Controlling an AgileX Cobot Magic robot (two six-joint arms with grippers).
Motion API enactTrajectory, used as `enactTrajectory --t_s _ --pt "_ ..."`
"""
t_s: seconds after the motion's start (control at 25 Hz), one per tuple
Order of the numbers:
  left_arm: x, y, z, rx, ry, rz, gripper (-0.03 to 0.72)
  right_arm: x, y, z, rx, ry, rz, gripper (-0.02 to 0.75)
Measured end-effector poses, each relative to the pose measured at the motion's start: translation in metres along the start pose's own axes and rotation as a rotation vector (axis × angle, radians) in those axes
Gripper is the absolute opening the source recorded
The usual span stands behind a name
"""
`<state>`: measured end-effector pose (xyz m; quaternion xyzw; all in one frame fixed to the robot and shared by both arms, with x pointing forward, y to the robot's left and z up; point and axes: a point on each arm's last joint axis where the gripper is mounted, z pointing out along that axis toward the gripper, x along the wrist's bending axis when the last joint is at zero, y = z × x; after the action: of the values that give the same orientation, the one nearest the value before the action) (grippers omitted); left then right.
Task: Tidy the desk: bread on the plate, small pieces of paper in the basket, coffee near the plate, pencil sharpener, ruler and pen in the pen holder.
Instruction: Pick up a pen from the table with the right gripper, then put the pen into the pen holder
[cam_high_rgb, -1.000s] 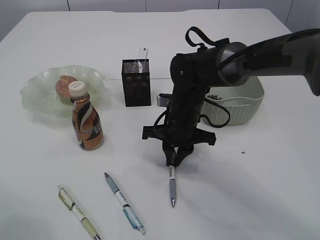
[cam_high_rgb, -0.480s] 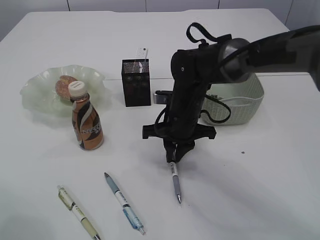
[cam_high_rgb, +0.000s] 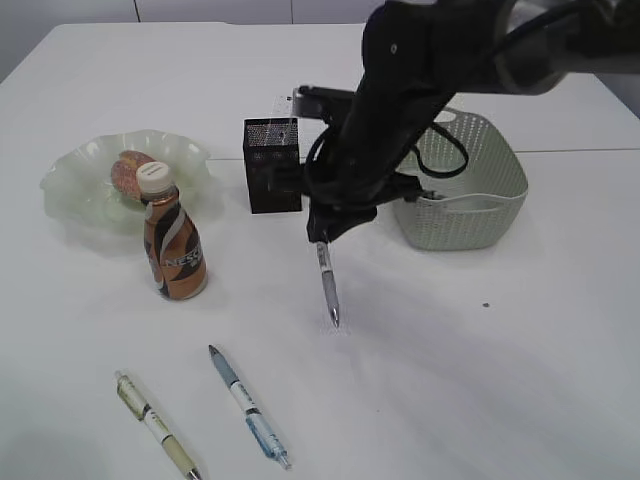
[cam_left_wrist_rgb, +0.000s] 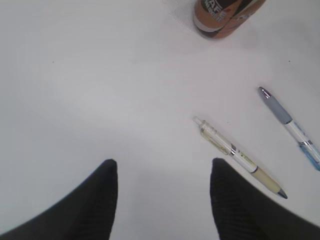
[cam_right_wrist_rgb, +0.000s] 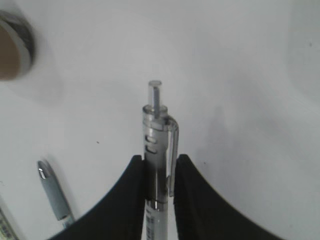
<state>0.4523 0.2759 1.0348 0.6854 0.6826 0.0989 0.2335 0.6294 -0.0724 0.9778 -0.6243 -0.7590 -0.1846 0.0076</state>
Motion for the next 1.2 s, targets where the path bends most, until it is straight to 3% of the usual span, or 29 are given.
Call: enactTrajectory --t_s 0.36,0.72,0.96,1.2 --pt "0.000 -0.002 0.000 0.018 -0.001 0.000 0.433 -0.019 0.047 -0.061 -0.280 0.208 0.100 0.118" --pt "0.000 -0.002 0.000 0.019 -0.002 0.000 0.433 -0.035 0.077 -0.089 -0.551 0.396 0.089 0.118" --pt "0.000 -0.002 0.000 0.019 -0.002 0.000 0.433 -0.034 0.091 -0.099 -0.740 0.448 0.098 0.118" --pt "0.000 -0.002 0.000 0.019 -0.002 0.000 0.433 -0.040 0.101 -0.074 -0.807 0.482 0.125 0.118"
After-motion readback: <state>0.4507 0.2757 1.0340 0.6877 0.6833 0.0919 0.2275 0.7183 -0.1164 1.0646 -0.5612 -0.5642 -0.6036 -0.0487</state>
